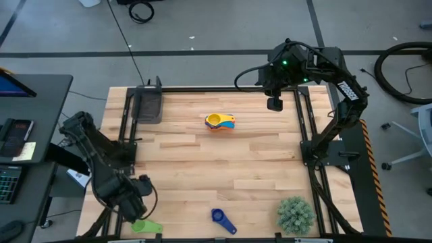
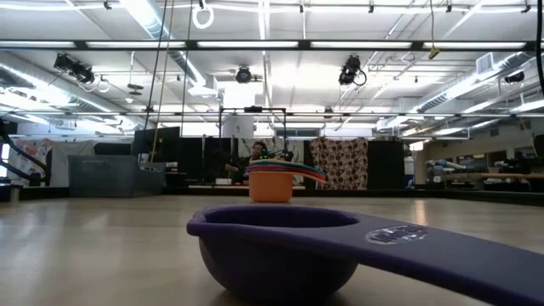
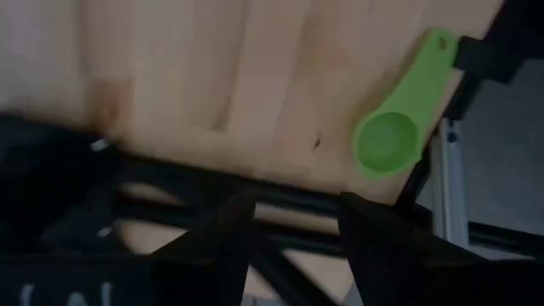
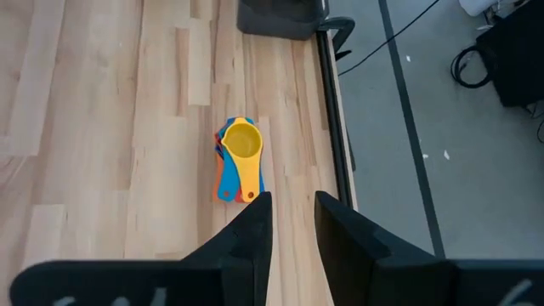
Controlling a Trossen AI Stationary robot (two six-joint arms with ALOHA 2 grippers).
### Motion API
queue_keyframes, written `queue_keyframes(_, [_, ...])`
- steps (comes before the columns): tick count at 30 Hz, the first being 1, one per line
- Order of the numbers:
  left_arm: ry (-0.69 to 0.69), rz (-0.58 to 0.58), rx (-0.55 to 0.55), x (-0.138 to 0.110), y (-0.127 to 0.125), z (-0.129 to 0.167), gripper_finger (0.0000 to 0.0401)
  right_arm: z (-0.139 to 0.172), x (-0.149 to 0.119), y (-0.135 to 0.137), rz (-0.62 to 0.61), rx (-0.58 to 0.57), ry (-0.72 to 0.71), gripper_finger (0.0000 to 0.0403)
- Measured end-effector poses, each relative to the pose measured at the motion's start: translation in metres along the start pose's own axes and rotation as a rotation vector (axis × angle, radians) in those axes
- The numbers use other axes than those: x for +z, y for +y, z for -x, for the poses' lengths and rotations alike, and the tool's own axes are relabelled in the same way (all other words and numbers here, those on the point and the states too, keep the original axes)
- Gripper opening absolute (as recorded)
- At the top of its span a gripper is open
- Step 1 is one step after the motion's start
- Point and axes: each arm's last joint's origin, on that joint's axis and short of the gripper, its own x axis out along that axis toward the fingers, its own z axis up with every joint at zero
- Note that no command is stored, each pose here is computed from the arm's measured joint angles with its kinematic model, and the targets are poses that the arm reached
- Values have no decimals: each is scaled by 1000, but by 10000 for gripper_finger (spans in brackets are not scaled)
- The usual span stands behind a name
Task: Nest measuring cups in basket
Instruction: Stack the green measuring cup on top of the yellow measuring cup
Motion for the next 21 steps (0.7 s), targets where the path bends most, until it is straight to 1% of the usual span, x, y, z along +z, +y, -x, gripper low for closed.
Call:
queue_keyframes(5, [-25, -54, -70, -5, -11, -32, 176, 0, 0, 0, 0, 0, 0, 95])
queue_keyframes(12, [-36, -116, -114, -16, -13, -72, 176, 0, 0, 0, 0, 0, 1, 95])
queue_keyframes(17, [-36, -129, -126, -19, -10, -92, 176, 0, 0, 0, 0, 0, 1, 95])
queue_keyframes(21, [-56, -133, -176, -18, -11, -101, 176, 0, 0, 0, 0, 1, 3, 95])
